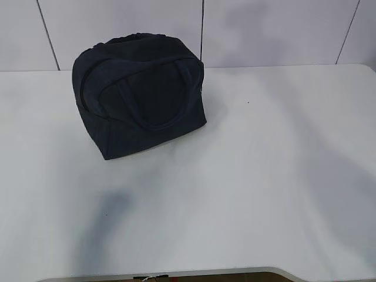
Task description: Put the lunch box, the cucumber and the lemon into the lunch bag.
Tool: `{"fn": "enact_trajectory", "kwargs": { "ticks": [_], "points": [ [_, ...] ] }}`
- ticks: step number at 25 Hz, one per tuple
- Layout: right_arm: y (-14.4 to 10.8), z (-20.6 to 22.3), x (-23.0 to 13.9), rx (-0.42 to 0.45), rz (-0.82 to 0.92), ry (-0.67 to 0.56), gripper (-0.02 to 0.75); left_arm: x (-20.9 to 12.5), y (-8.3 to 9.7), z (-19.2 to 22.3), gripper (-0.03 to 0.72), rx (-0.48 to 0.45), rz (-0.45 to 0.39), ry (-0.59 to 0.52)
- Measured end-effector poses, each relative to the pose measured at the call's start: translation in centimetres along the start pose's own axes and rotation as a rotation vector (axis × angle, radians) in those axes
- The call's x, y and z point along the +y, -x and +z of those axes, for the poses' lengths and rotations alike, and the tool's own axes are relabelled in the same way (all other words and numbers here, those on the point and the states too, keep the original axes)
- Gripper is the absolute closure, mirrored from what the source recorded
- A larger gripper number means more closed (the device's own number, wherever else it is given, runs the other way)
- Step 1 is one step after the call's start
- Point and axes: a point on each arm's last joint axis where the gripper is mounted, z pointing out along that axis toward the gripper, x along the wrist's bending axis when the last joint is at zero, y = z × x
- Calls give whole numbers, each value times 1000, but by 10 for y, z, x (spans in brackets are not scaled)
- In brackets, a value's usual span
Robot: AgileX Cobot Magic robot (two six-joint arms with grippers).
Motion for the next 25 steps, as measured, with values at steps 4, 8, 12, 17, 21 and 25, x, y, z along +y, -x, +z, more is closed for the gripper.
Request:
{"fn": "enact_trajectory", "kwargs": {
  "ticks": [4, 8, 12, 17, 21, 25],
  "points": [
    [-11, -19, -18, 5, -3, -17, 425, -39, 6, -28, 288, 2, -22, 11],
    [-22, -37, -37, 7, -8, -25, 425, -73, 11, -63, 288, 19, -44, 105],
    [-33, -53, -57, 10, -9, -33, 425, -99, 16, -85, 288, 31, -63, 174],
    [-48, -69, -95, 18, -21, -62, 425, -134, 22, -100, 288, 35, -97, 215],
    [-61, -78, -130, 23, -35, -78, 424, -160, 27, -101, 288, 34, -145, 247],
    [-70, -85, -159, 25, -53, -84, 367, -187, 34, -105, 272, 29, -192, 310]
  ]
}}
